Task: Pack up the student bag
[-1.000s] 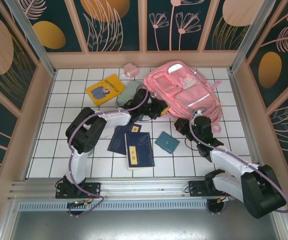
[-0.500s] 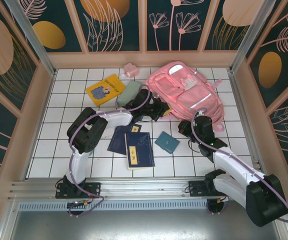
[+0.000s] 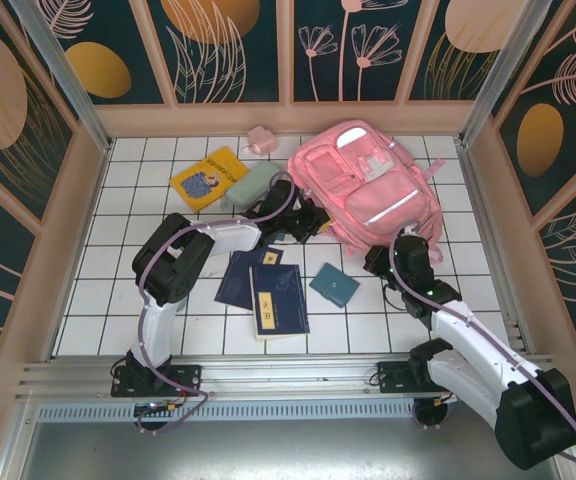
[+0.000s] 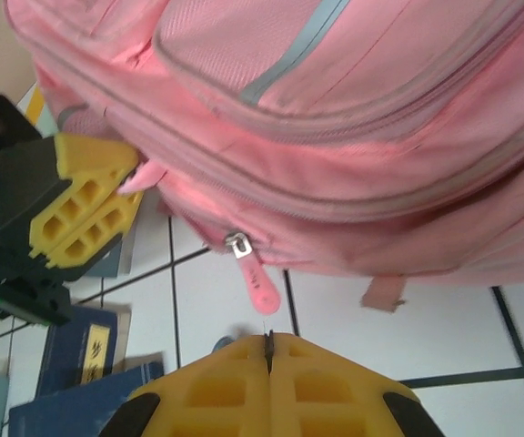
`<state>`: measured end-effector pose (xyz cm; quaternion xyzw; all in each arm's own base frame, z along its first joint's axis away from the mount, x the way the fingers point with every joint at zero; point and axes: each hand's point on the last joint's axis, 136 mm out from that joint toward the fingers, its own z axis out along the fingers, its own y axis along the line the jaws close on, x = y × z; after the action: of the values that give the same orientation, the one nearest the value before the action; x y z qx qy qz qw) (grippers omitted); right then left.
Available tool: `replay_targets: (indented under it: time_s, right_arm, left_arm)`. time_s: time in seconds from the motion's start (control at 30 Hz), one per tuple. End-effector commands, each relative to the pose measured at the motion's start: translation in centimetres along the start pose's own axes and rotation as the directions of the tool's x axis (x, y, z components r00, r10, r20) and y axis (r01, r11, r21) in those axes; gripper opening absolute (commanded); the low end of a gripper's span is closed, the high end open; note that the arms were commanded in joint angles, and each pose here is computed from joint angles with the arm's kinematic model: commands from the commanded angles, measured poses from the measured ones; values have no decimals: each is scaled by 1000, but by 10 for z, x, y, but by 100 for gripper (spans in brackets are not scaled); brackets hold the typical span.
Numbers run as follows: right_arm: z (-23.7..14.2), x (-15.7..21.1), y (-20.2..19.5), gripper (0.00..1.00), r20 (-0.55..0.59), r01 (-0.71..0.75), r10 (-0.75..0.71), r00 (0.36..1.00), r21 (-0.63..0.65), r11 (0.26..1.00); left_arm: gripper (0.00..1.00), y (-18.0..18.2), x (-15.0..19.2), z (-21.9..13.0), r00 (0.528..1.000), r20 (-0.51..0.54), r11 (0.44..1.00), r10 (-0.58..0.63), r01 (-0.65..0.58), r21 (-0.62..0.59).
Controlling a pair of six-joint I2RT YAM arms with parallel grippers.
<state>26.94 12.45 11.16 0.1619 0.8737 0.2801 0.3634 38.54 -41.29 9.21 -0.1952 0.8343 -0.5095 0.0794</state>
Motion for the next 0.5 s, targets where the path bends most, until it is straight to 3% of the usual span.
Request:
replay_targets:
  time_s: [0.0,0.13,0.27,0.47]
  right_arm:
    - [7,13,28,10,-106,39,-51,993,-117,992]
    - [20,33,24,37,-182,22,-34,983,-67,998]
    - [23,34,17,51,-144,-83,72,987,-74,994]
    - [27,31,17,53,-98,-218,205,974,-148,965]
  left_arm:
    - [0,-9,-12,-4,999,38,999,31,-32,27]
    - [0,-21,-8,-5,999,17,997,40,-41,58]
    - [0,-24,-8,-5,999,15,997,38,-39,61]
    - [0,-27,-4,-4,1000,-2,997,26,-26,74]
